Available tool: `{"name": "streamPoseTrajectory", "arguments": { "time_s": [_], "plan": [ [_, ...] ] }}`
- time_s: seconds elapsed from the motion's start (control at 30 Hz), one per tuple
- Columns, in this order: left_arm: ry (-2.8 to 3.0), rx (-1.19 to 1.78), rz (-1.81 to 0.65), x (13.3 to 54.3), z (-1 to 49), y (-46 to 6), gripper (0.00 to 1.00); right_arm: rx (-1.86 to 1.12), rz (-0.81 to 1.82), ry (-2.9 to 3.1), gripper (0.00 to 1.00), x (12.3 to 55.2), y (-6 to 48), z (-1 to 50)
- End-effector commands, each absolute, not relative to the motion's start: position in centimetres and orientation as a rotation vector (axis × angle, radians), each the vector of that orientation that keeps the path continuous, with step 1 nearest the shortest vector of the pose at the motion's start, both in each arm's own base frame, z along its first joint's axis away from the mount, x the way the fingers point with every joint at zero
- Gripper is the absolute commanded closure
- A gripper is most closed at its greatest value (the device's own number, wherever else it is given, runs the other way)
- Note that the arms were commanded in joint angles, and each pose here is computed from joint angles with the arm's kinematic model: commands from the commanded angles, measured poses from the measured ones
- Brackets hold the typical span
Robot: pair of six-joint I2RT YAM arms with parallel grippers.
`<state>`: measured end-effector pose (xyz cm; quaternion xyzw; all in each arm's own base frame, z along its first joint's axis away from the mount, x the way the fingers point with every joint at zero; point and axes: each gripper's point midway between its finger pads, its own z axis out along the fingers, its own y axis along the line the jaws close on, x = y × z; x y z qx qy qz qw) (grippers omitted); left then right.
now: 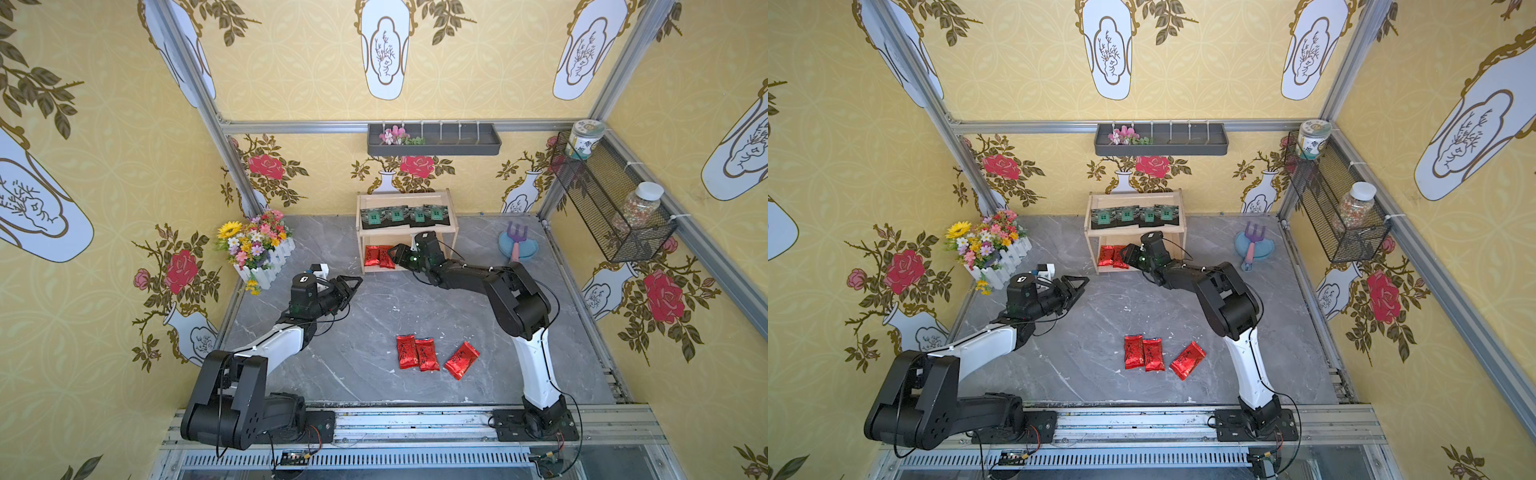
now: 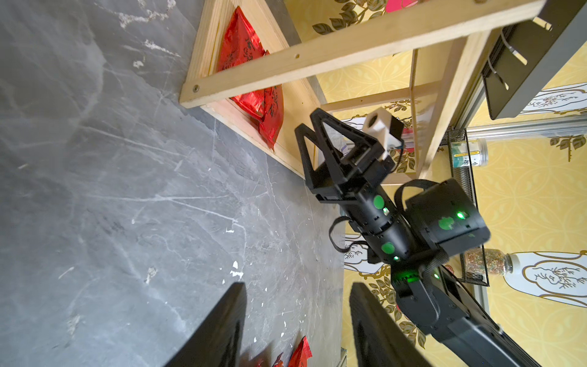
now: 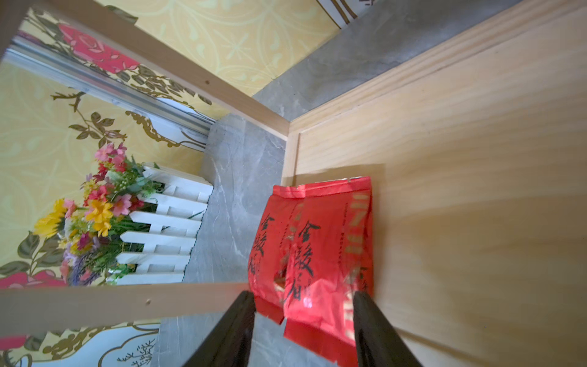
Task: Place the tea bags on the shelf by color
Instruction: Place the tea bag on the shelf, then move the tea bag to the center of the board.
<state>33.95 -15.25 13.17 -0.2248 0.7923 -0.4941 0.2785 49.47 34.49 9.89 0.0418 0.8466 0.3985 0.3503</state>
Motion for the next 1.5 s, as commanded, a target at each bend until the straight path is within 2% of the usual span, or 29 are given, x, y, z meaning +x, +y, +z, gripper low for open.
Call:
{"name": "streamPoseTrajectory", "arguments": {
  "time_s": [0.0,0.23,0.53,0.63,0.77,1.0,1.07,1.47],
  "plan": [
    [2.142,-0.577,-1.33,33.4,12.6,-15.6,0.42,0.021,0.934,2.216,0.44,47.7,33.7,10.0],
    [2.233,-0.457,-1.279,31.1,10.8,-18.0,0.42,-0.189,0.803,2.303,0.43,41.8,32.6,9.7],
    [2.304,-0.025,-0.911,27.1,9.4,-22.1,0.39,-0.303,0.753,2.362,0.4,37.2,30.8,9.4],
    [2.265,0.167,-0.826,25.2,9.8,-24.3,0.34,-0.289,0.761,2.345,0.38,36.8,30.1,10.1],
    [2.225,0.406,-0.686,22.6,9.3,-27.0,0.22,-0.263,0.784,2.334,0.37,36.4,29.2,10.8],
    [2.284,0.654,-0.549,19.8,6.1,-30.2,0.16,-0.248,0.804,2.32,0.34,35.9,28.5,11.6],
    [2.289,0.699,-0.514,19.1,5.6,-30.5,0.12,-0.241,0.799,2.322,0.32,35.8,28.2,11.6],
    [2.354,0.752,-0.387,16.6,4.4,-28.8,0.05,-0.216,0.809,2.312,0.22,36.1,27.6,12.1]
  ]
}}
